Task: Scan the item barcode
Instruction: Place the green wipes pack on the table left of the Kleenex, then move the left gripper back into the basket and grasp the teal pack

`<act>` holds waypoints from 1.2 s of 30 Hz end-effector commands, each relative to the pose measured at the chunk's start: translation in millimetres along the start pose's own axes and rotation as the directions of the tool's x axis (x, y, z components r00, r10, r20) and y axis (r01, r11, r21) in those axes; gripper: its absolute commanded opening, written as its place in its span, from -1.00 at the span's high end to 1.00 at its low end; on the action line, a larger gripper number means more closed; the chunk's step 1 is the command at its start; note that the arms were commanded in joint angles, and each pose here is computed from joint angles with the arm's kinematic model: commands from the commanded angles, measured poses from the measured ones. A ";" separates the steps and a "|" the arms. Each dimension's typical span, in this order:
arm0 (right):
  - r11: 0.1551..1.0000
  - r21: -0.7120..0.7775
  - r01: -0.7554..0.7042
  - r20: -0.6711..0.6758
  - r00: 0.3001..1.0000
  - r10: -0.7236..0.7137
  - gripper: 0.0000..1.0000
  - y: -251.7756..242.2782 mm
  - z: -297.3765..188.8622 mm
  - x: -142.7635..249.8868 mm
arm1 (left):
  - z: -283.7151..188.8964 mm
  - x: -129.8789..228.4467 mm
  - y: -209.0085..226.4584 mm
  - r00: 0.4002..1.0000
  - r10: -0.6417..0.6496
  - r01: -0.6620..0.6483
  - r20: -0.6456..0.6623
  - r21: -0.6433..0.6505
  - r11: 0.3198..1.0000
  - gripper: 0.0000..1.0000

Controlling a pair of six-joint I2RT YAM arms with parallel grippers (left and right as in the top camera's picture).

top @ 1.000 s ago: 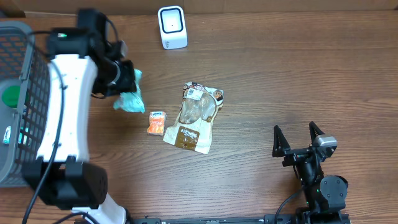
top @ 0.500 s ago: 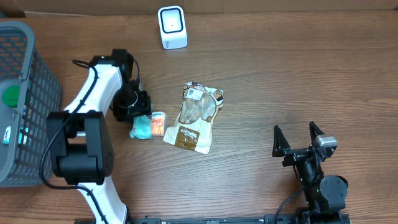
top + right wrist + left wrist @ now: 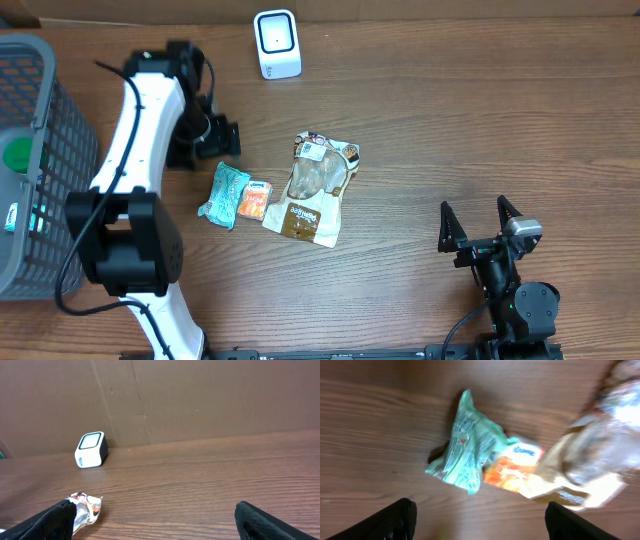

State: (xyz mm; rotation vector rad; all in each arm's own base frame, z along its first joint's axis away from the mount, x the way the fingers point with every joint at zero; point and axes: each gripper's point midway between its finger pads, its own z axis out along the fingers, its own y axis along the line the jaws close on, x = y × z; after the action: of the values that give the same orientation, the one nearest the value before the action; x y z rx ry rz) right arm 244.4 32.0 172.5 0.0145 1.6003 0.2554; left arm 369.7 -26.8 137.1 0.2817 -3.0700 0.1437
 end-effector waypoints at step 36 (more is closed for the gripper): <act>1.000 0.003 -0.002 0.005 1.000 0.002 -1.00 -0.5 0.0 1.8 | -182.9 84.9 316.8 0.424 -0.789 0.817 0.445 0.189 0.545 -0.89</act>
State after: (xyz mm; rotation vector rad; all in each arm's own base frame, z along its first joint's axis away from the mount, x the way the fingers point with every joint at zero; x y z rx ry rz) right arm 244.4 32.0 172.4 0.0146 1.6006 0.2554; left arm 234.5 279.8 321.2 1.9900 -2.9956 -0.1598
